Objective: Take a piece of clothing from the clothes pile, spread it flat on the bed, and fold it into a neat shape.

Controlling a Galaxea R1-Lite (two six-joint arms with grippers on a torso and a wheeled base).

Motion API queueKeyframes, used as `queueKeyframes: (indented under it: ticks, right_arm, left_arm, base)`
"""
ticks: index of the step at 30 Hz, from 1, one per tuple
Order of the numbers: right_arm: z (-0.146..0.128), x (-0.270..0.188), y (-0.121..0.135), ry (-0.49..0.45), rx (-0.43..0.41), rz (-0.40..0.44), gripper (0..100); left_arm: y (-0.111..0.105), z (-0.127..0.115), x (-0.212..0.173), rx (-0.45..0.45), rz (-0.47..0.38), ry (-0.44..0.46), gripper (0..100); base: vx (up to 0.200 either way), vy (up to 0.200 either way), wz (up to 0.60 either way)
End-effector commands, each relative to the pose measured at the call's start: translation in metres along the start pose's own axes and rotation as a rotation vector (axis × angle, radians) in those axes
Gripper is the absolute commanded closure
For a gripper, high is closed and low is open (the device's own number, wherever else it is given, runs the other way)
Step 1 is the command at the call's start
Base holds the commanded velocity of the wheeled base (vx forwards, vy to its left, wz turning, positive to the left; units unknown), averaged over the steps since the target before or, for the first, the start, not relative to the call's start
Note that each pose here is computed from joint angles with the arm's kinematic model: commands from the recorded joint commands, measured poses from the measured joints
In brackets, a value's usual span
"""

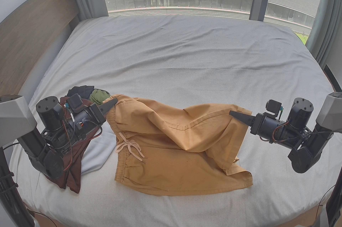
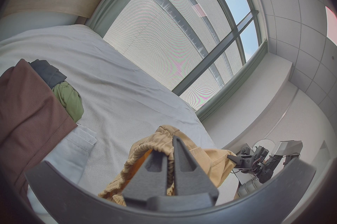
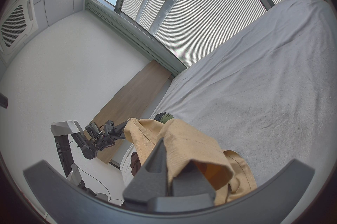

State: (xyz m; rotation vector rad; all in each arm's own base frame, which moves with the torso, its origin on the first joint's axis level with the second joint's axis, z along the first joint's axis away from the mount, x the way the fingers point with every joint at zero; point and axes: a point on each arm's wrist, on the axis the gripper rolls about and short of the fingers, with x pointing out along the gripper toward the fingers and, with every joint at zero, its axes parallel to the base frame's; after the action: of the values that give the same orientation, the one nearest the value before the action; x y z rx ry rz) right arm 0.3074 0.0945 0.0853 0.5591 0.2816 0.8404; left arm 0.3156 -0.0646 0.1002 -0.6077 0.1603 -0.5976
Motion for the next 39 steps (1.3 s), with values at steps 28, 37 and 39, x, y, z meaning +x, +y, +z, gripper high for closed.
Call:
queueKeyframes:
  ticks: [28, 37, 39]
  right_arm:
    - [0.042, -0.023, -0.016, -0.125, -0.011, -0.036, 100]
    - [0.047, -0.026, -0.02, -0.14, -0.019, -0.043, 100]
    - [0.048, -0.027, -0.021, -0.142, -0.019, -0.046, 100]
  left_arm:
    - [0.011, 0.003, 0.001, 0.002, 0.025, -0.014, 100]
    - [0.015, 0.007, 0.0, 0.005, 0.034, -0.025, 100]
    - [0.016, 0.007, 0.0, 0.006, 0.035, -0.028, 100]
  base:
    - [0.0, 0.0, 0.0]
    - [0.0, 0.0, 0.0]
    - [0.0, 0.0, 0.0]
